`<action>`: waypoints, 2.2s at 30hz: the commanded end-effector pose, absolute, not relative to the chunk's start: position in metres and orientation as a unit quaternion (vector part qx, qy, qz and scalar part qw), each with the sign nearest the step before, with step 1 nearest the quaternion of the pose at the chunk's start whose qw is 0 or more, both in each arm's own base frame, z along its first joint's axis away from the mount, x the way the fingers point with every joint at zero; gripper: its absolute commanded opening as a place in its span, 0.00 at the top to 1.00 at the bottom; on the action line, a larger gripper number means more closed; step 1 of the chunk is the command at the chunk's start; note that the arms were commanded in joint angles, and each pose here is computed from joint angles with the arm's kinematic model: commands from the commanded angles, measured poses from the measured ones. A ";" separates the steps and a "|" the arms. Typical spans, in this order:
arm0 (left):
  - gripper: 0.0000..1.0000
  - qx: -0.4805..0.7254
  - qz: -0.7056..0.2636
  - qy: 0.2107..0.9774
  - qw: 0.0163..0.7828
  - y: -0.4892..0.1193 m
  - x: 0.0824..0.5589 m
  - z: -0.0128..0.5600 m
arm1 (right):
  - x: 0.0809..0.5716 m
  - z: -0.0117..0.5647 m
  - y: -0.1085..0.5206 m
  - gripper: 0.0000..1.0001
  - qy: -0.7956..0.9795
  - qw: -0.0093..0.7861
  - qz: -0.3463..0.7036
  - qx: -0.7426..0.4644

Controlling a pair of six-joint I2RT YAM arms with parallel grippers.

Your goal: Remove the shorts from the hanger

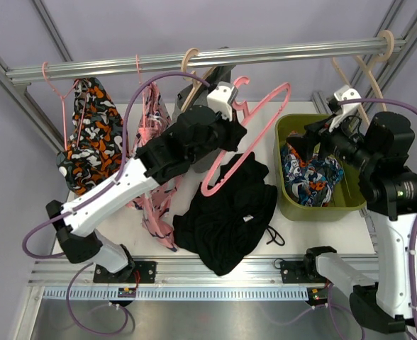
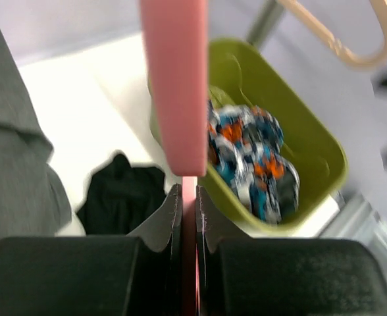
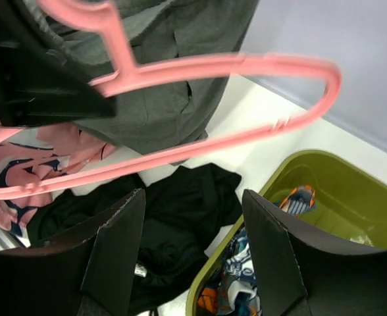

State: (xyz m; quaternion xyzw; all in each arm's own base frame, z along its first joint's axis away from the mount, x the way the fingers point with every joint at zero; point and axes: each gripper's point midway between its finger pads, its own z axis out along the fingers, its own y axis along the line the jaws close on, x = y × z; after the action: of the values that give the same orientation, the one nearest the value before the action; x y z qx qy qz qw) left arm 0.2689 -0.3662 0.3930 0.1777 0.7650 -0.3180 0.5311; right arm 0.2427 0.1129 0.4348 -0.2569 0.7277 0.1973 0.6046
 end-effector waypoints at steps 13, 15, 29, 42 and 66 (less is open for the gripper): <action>1.00 0.060 -0.276 0.704 0.652 -0.404 0.358 0.472 | 0.234 0.425 0.097 0.33 0.728 0.638 0.208 -0.141; 1.00 0.050 -0.277 0.704 0.651 -0.404 0.364 0.472 | 0.233 0.423 0.097 0.33 0.727 0.638 0.209 -0.140; 1.00 0.027 -0.249 0.719 0.648 -0.403 0.400 0.442 | 0.231 0.412 0.097 0.34 0.728 0.637 0.217 -0.131; 1.00 0.007 -0.233 0.719 0.655 -0.400 0.416 0.433 | 0.225 0.403 0.097 0.34 0.729 0.635 0.223 -0.124; 1.00 0.007 -0.210 0.722 0.660 -0.398 0.431 0.424 | 0.225 0.401 0.096 0.34 0.729 0.635 0.228 -0.117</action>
State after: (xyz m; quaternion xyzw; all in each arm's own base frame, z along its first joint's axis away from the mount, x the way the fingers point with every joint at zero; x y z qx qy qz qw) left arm 0.4222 -0.4050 0.4027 0.0379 0.7407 -0.2060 0.6383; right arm 0.2240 0.0958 0.3887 -0.1192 0.7446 0.2239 0.6174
